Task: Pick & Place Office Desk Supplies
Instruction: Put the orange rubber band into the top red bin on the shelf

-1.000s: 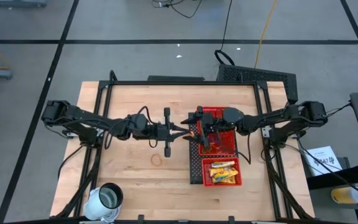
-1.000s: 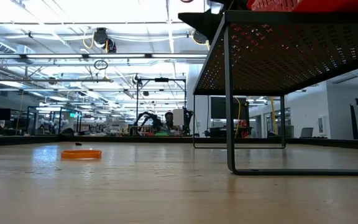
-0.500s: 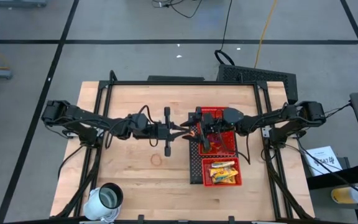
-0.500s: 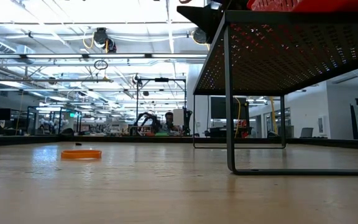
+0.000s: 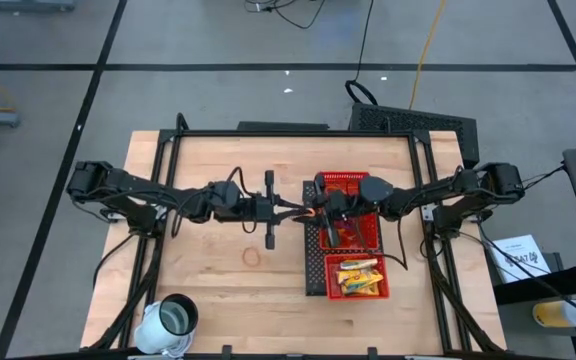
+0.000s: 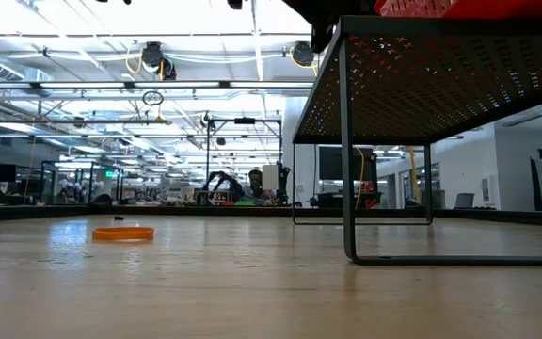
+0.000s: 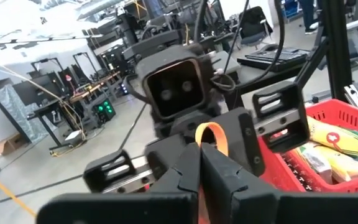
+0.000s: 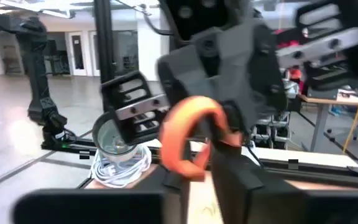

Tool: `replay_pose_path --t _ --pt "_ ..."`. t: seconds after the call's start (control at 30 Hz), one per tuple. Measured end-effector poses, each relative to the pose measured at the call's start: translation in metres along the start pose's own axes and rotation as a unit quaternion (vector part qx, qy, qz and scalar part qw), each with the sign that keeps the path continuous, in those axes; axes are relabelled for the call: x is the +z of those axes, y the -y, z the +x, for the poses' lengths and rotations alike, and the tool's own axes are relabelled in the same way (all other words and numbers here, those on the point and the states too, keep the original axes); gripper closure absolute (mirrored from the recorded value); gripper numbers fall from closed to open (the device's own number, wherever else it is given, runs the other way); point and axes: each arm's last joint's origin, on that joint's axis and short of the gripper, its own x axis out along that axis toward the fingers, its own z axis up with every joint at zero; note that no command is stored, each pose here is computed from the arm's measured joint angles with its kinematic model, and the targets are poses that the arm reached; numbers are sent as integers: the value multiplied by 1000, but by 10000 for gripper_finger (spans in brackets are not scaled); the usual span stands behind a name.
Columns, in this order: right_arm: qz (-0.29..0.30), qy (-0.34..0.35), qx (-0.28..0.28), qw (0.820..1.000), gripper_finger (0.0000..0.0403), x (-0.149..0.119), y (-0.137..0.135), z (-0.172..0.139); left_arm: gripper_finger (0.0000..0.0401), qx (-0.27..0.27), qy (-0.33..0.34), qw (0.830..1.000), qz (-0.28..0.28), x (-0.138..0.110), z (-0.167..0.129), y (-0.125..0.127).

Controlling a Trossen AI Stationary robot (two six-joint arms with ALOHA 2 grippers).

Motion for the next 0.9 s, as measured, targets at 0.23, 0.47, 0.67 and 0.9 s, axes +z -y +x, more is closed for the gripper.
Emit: replay_pose_path --t 0.23,0.47,0.67,0.9 --pt "3 -5 21 1000 396 -1 -1 0 377 4 -2 1000 -22 -1 0 -1" --pt "13 -18 18 1000 402 -3 0 0 298 89 -25 995 -38 2 -1 0" --pt "27 -48 1 999 402 3 7 -10 215 135 -12 990 -33 13 -7 3" --pt "30 -86 -17 996 403 27 9 -34 168 138 -5 990 -17 26 -17 3"
